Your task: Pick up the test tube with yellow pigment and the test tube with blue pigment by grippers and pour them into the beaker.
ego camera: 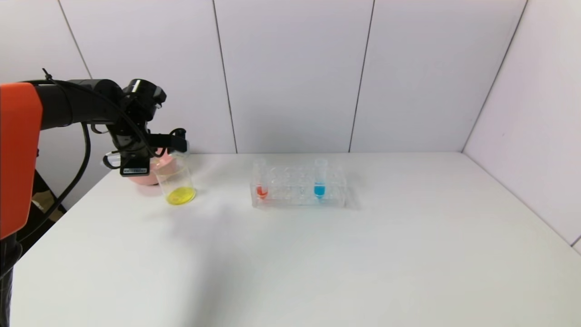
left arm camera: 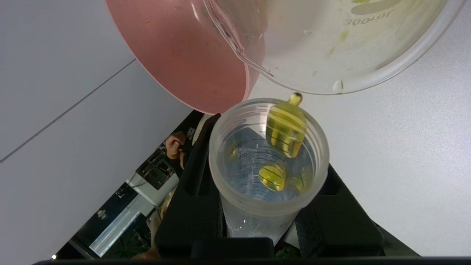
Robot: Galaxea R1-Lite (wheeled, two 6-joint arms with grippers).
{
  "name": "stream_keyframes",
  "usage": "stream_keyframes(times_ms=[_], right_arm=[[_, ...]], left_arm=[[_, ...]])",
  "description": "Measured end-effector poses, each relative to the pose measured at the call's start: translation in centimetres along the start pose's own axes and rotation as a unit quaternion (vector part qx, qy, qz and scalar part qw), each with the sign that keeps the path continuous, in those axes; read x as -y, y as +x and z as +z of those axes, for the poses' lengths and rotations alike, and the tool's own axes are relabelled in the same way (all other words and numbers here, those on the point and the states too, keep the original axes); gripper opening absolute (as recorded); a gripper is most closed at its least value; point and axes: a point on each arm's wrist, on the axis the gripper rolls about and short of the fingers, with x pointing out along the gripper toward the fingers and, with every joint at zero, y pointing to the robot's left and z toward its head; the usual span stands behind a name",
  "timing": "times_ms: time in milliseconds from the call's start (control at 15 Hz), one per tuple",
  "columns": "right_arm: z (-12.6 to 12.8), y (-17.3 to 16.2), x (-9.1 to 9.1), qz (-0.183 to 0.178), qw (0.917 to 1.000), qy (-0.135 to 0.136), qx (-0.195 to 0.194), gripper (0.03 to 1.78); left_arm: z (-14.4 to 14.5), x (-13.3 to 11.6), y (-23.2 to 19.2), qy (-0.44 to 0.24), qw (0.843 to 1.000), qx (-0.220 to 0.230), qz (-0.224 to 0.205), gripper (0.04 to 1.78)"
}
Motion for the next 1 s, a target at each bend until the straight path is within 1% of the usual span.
stream_keyframes(times_ms=[600, 1000], right_arm=[[0.0, 0.0, 0.0, 0.0, 1.0, 0.0, 0.0, 1.71], [0.0, 0.0, 0.0, 0.0, 1.0, 0.0, 0.0, 1.71]], left_arm=[[0.16, 0.04, -0.11, 0.002, 1.0, -0.007, 0.003, 0.54], [-0.07, -0.11, -0.62, -0.008, 1.0, -0.001, 0.006, 0.54]])
